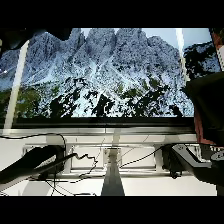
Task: Fold the clothes and pants, and hang the long-sleeved shirts on hangers.
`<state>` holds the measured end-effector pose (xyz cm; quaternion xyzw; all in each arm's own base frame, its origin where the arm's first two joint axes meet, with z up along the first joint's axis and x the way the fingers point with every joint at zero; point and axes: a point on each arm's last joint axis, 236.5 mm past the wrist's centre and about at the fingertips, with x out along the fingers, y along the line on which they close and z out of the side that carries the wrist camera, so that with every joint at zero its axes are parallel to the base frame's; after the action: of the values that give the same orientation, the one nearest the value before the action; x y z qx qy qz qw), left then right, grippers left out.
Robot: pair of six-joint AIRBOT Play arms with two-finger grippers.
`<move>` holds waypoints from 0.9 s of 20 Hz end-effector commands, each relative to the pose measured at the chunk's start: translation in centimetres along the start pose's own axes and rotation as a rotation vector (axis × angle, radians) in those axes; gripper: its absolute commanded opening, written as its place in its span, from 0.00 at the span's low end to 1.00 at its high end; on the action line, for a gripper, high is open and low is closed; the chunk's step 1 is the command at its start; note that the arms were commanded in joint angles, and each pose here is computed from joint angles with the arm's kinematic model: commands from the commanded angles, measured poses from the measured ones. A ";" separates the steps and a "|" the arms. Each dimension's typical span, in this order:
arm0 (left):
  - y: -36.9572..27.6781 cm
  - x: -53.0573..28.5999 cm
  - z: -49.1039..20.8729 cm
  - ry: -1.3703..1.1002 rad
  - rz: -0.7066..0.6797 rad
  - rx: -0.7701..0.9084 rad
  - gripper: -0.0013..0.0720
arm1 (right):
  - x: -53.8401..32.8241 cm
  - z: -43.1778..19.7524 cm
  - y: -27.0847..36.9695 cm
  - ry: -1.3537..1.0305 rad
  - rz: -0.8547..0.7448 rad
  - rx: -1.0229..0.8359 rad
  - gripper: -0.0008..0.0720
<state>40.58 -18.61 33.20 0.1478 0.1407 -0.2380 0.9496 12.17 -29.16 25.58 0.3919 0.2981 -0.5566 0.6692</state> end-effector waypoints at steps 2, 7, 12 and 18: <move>0.1 0.0 0.0 -0.001 0.001 0.000 0.98 | 0.6 0.6 -1.2 0.000 -0.032 0.085 0.96; 0.1 0.0 0.0 -0.001 0.001 0.000 0.98 | 2.5 -0.4 1.8 0.064 0.022 -0.079 0.03; 0.1 0.0 0.0 -0.001 0.001 0.000 0.98 | 1.1 -5.0 12.6 0.061 0.240 -0.414 0.03; 0.1 0.0 0.0 -0.001 0.001 0.000 0.98 | -4.7 -15.4 22.3 -0.053 0.419 -1.014 0.02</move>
<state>40.58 -18.61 33.22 0.1478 0.1404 -0.2380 0.9496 31.08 -16.64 25.06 0.1709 0.4201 -0.2655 0.8508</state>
